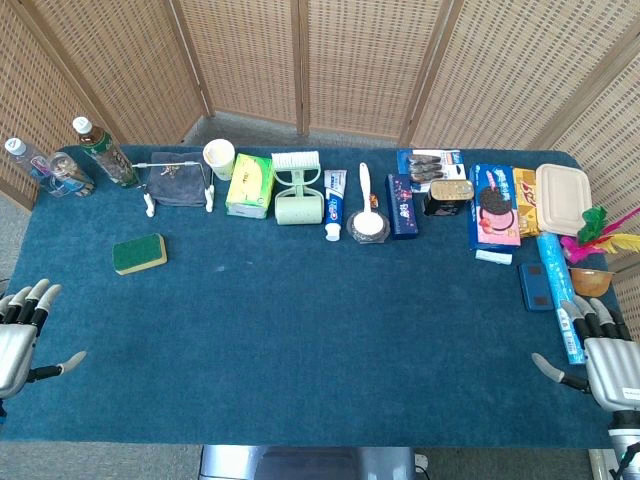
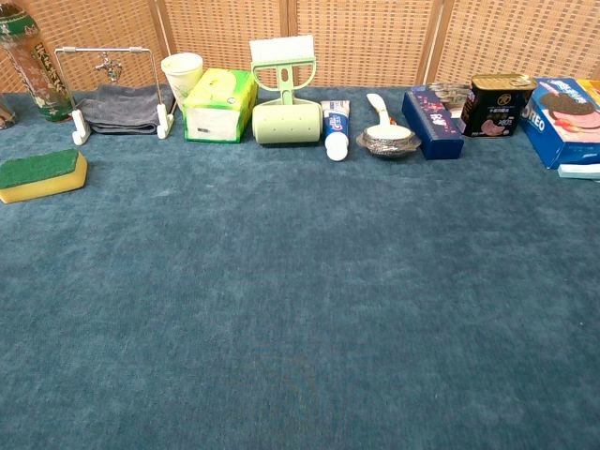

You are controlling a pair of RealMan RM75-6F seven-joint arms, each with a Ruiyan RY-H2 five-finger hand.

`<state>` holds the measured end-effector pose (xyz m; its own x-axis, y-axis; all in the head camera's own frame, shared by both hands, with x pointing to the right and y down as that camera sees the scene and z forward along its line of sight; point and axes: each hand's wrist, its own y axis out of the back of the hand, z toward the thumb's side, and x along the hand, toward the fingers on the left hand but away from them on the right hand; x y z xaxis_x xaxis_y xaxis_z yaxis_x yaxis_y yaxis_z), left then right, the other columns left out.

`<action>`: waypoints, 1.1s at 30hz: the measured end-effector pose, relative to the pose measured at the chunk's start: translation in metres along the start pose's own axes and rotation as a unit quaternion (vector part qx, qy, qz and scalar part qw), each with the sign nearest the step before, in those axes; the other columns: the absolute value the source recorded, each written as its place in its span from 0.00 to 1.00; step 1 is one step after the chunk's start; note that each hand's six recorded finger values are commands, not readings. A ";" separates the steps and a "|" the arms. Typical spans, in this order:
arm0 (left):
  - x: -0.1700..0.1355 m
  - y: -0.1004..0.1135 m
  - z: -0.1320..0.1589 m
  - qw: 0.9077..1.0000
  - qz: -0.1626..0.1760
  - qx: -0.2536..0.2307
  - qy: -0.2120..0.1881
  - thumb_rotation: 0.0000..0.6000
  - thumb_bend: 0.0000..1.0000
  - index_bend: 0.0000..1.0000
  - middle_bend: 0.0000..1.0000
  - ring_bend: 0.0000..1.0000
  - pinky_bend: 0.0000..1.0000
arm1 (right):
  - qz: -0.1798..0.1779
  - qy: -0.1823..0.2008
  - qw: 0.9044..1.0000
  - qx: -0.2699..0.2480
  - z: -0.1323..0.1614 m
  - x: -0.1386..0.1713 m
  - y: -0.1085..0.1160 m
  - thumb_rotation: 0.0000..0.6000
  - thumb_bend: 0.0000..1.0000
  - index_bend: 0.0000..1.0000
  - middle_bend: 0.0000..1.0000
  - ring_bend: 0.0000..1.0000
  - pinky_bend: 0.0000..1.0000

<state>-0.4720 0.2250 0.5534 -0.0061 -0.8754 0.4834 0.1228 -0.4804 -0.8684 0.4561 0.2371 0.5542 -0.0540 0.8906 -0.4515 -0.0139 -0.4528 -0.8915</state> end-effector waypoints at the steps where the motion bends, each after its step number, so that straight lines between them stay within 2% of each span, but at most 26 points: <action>1: 0.000 0.001 0.000 1.000 0.001 -0.001 0.000 0.53 0.12 0.00 0.00 0.01 0.13 | -0.003 0.000 1.000 -0.002 0.000 0.000 0.001 0.00 0.00 0.07 0.00 0.00 0.07; 8: -0.003 0.004 -0.003 1.000 0.006 -0.007 0.001 0.52 0.12 0.00 0.00 0.01 0.13 | -0.019 0.001 1.000 -0.017 -0.003 0.001 0.007 0.00 0.00 0.07 0.00 0.00 0.08; 13: -0.004 0.007 -0.004 1.000 0.011 -0.014 0.002 0.52 0.12 0.00 0.00 0.01 0.13 | -0.047 0.012 0.998 -0.027 -0.001 -0.002 0.014 0.00 0.01 0.06 0.04 0.03 0.19; 16: -0.002 0.007 -0.006 1.000 0.011 -0.016 0.005 0.52 0.12 0.00 0.00 0.01 0.13 | -0.080 0.023 0.996 -0.032 0.003 -0.006 0.019 0.00 0.04 0.04 0.15 0.19 0.31; 17: 0.000 0.007 -0.006 1.000 0.010 -0.016 0.006 0.53 0.12 0.00 0.00 0.01 0.13 | -0.096 0.030 0.994 -0.032 0.006 -0.009 0.022 0.00 0.06 0.03 0.25 0.31 0.39; 18: 0.000 0.006 -0.007 1.000 0.009 -0.016 0.007 0.53 0.12 0.00 0.00 0.01 0.13 | -0.108 0.037 0.993 -0.031 0.008 -0.011 0.024 0.01 0.08 0.02 0.38 0.47 0.51; 19: 0.001 0.005 -0.007 1.000 0.008 -0.015 0.008 0.53 0.12 0.00 0.00 0.01 0.13 | -0.121 0.045 0.991 -0.028 0.011 -0.014 0.026 0.06 0.09 0.01 0.47 0.58 0.60; 20: 0.003 0.004 -0.007 1.000 0.006 -0.014 0.008 0.53 0.12 0.00 0.00 0.01 0.13 | -0.134 0.059 0.989 -0.022 0.016 -0.018 0.028 0.18 0.10 0.00 0.62 0.74 0.75; 22: 0.004 0.003 -0.007 1.000 0.004 -0.013 0.009 0.53 0.12 0.00 0.00 0.01 0.13 | -0.147 0.086 0.985 -0.015 0.026 -0.025 0.030 0.48 0.13 0.00 0.78 0.90 0.94; 24: 0.005 0.001 -0.007 1.000 0.003 -0.012 0.009 0.53 0.12 0.00 0.00 0.01 0.13 | -0.152 0.124 0.981 -0.012 0.042 -0.033 0.031 0.75 0.16 0.00 0.87 0.98 1.00; 26: 0.007 -0.001 -0.007 1.000 0.000 -0.010 0.011 0.52 0.12 0.00 0.00 0.01 0.13 | -0.139 0.166 0.976 -0.019 0.060 -0.041 0.027 0.90 0.18 0.00 0.92 1.00 1.00; 27: 0.008 -0.001 -0.008 1.000 -0.001 -0.009 0.012 0.52 0.12 0.00 0.00 0.01 0.13 | -0.130 0.184 0.974 -0.025 0.067 -0.044 0.025 0.96 0.20 0.00 0.93 1.00 1.00; 29: 0.009 -0.002 -0.008 1.000 -0.002 -0.008 0.014 0.53 0.12 0.00 0.00 0.01 0.13 | -0.107 0.229 0.967 -0.039 0.086 -0.049 0.020 1.00 0.21 0.00 0.96 1.00 1.00; 33: 0.011 -0.004 -0.010 1.000 -0.005 -0.006 0.020 0.52 0.12 0.00 0.00 0.01 0.13 | -0.070 0.317 0.945 -0.034 0.121 -0.056 0.010 1.00 0.28 0.00 0.98 1.00 1.00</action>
<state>-0.4829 0.2166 0.5616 -0.0461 -0.8720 0.4873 0.1112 -0.4892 -0.8650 0.3384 0.1781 0.5751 0.5524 0.7980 -0.2410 0.0893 -0.3441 -0.9347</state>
